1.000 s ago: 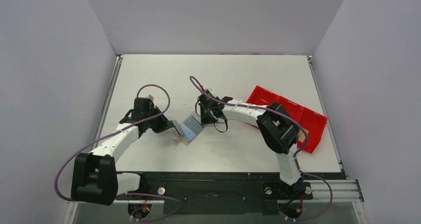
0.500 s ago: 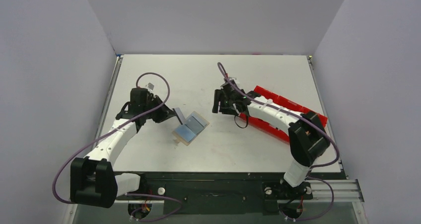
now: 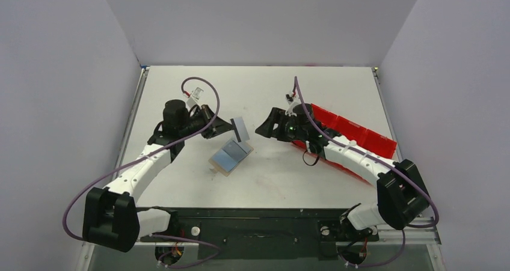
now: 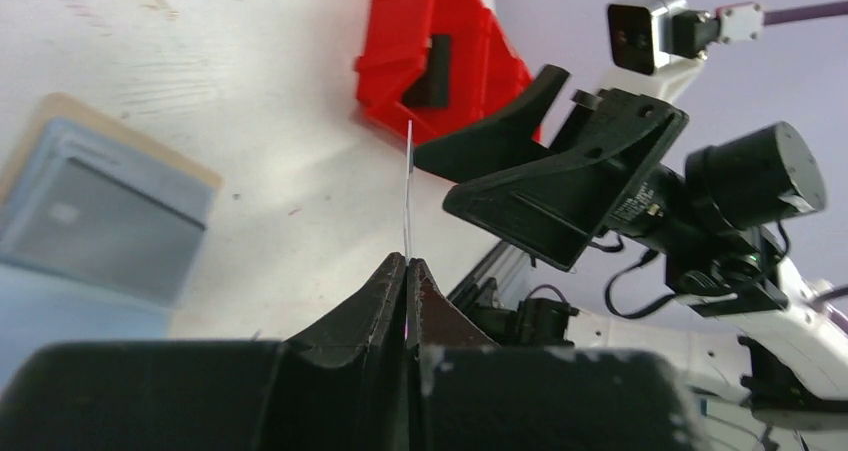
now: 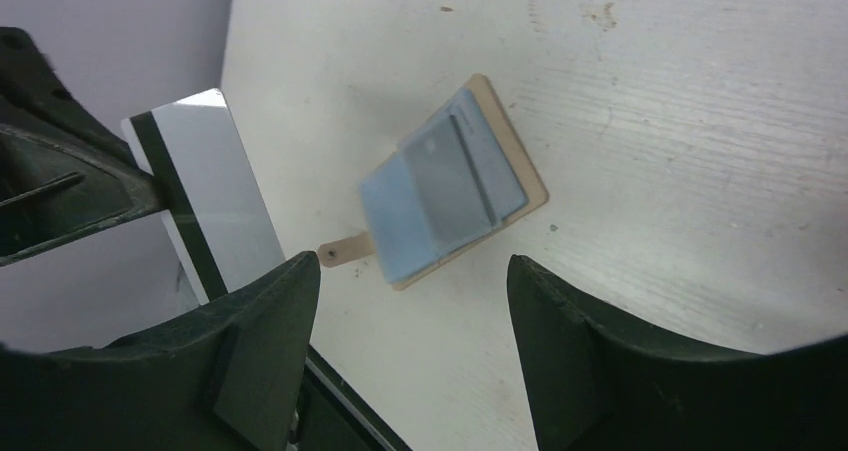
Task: Take the credit cards out of the card holder
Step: Place the credit card in the storage box.
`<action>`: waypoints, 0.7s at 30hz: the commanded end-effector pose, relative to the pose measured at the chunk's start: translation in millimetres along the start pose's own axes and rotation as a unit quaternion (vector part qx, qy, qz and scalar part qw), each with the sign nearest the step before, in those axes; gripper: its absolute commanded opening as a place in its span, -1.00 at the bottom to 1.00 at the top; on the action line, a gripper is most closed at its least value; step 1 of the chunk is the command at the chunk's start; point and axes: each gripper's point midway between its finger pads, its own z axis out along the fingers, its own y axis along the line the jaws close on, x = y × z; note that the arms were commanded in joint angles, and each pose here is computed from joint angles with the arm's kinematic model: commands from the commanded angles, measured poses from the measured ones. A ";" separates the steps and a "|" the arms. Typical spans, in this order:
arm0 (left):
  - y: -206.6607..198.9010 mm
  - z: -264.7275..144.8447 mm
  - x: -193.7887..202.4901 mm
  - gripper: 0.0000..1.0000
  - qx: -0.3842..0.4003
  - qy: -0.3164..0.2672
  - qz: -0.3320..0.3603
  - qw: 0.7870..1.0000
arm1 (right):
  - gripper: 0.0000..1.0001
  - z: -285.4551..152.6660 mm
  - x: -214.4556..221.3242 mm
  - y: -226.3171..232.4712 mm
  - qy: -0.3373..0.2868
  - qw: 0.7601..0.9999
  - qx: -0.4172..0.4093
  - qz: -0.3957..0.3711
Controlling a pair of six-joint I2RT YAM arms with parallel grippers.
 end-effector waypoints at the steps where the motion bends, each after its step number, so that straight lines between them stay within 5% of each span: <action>1: -62.4 2.8 -5.6 -1.00 0.120 0.003 0.046 0.992 | 0.30 -28.7 -32.8 60.9 -0.067 0.988 -0.136 -0.012; 11: -92.0 13.2 2.1 -1.00 0.184 0.035 0.044 0.981 | 0.12 -50.9 -37.0 78.9 -0.087 0.978 -0.187 -0.006; 21: -100.6 20.8 10.8 -1.00 0.210 0.051 0.034 0.976 | -0.26 -46.3 -30.0 80.4 -0.070 0.977 -0.200 0.005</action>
